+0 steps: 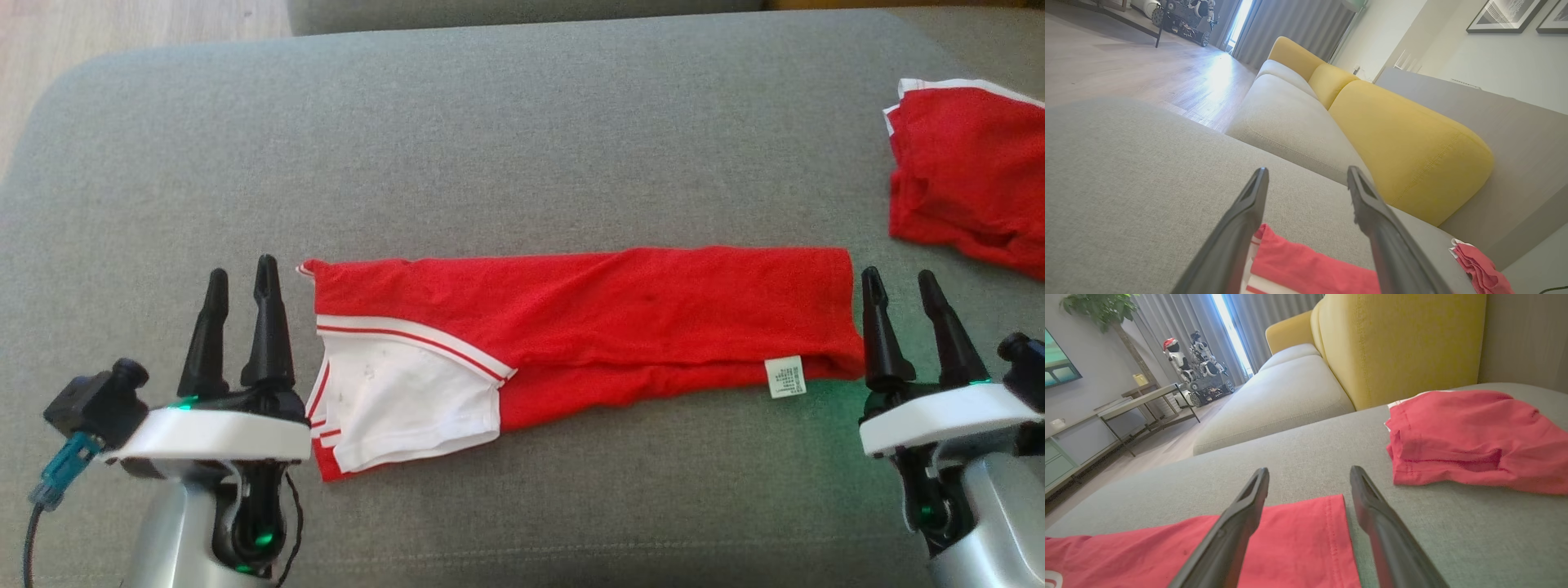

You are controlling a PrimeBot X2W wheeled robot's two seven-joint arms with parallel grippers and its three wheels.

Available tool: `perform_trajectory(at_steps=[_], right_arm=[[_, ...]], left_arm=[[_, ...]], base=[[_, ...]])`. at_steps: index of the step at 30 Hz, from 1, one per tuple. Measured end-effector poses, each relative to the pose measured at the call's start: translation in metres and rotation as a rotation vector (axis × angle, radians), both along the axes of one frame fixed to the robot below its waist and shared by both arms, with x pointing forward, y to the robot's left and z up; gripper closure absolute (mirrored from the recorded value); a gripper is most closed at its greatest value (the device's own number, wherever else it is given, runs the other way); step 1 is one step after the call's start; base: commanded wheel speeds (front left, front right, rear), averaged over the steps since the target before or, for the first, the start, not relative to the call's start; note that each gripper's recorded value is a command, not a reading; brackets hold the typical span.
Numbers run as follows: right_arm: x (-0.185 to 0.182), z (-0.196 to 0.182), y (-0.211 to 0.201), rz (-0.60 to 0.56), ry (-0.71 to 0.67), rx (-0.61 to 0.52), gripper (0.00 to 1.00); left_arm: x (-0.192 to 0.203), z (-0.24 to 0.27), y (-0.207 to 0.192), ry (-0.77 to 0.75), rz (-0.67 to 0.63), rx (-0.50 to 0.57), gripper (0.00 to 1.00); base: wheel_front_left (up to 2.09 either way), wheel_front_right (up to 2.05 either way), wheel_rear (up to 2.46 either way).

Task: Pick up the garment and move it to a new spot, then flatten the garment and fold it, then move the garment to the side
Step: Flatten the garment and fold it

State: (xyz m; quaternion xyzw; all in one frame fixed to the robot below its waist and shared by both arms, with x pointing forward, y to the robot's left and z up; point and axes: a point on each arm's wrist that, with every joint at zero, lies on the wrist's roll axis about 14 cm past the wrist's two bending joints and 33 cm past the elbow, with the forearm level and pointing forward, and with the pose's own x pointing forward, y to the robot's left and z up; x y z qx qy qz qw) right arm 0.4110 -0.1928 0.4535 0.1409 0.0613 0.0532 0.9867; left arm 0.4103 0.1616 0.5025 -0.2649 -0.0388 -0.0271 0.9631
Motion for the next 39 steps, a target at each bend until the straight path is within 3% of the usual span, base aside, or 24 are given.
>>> perform_trajectory(at_steps=[14, 25, 26, 27, 35, 39], right_arm=[[0.016, -0.064, -0.007, -0.045, 0.254, 0.015, 0.0], [0.02, -0.094, 0.018, 0.019, 0.409, 0.062, 0.0], [0.022, -0.093, 0.021, 0.027, 0.409, 0.067, 0.6], [0.021, -0.093, 0.022, 0.037, 0.409, 0.063, 1.0], [0.015, -0.091, 0.017, 0.054, 0.409, 0.007, 1.0], [0.013, -0.083, -0.024, -0.031, 0.384, -0.056, 1.0]], left_arm=[[0.012, -0.023, -0.01, 0.059, -0.034, 0.042, 0.0], [0.013, -0.024, 0.0, 0.062, -0.008, 0.042, 0.0], [0.013, -0.023, 0.0, 0.059, -0.007, 0.039, 0.0], [0.012, -0.022, 0.001, 0.057, -0.004, 0.037, 0.0], [0.012, -0.014, 0.001, 0.035, -0.005, 0.044, 0.0], [0.012, -0.005, 0.001, 0.012, -0.001, 0.042, 0.0]], base=[[0.0, 0.0, 0.0], [0.0, 0.0, 0.0], [0.0, 0.0, 0.0], [0.0, 0.0, 0.0], [0.0, 0.0, 0.0], [0.0, 0.0, 0.0]])
